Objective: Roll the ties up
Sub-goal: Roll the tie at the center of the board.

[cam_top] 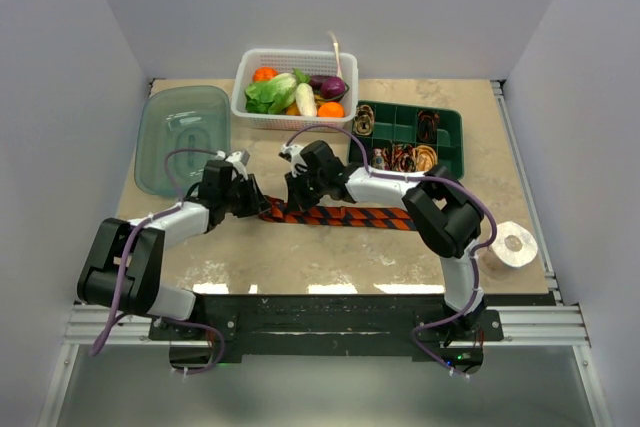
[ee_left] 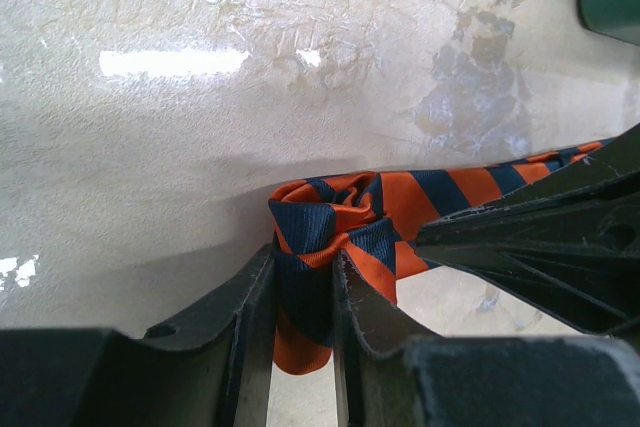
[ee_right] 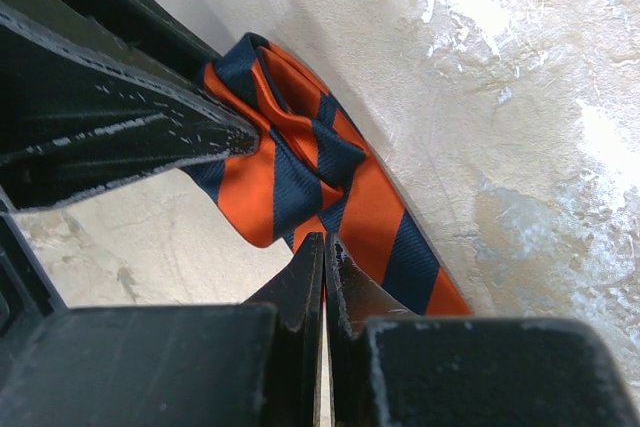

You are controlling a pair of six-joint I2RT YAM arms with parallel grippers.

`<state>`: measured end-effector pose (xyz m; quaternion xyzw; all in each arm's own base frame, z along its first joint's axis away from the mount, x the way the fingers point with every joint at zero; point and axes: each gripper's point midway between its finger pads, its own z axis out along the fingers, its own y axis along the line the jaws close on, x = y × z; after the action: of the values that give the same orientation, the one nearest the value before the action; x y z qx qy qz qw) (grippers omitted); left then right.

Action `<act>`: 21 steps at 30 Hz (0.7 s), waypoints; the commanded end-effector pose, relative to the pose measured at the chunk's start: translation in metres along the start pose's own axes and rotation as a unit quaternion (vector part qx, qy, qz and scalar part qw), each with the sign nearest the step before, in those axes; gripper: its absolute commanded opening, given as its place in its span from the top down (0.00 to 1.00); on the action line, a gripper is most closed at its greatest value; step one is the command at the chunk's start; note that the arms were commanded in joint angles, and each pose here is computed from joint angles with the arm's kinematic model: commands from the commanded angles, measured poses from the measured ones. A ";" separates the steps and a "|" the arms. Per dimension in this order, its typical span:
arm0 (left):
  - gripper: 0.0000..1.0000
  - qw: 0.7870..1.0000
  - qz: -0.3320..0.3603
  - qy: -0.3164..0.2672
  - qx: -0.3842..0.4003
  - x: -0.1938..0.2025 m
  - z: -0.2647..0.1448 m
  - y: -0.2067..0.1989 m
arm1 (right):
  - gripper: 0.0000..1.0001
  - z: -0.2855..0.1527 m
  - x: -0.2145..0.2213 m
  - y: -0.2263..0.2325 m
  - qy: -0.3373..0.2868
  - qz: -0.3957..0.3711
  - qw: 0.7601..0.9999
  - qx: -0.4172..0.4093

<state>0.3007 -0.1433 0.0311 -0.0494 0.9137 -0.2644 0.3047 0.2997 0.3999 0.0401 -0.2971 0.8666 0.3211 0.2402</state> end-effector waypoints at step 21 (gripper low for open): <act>0.82 0.998 0.046 -0.022 -0.047 -0.021 -0.010 -0.010 | 1.00 -0.017 0.014 -0.030 0.037 -0.015 0.994 0.100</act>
<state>0.3003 -0.1423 0.0362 -0.0357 0.9290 -0.2070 0.3047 0.3126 0.3724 0.0276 -0.2843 0.8991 0.2302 0.2403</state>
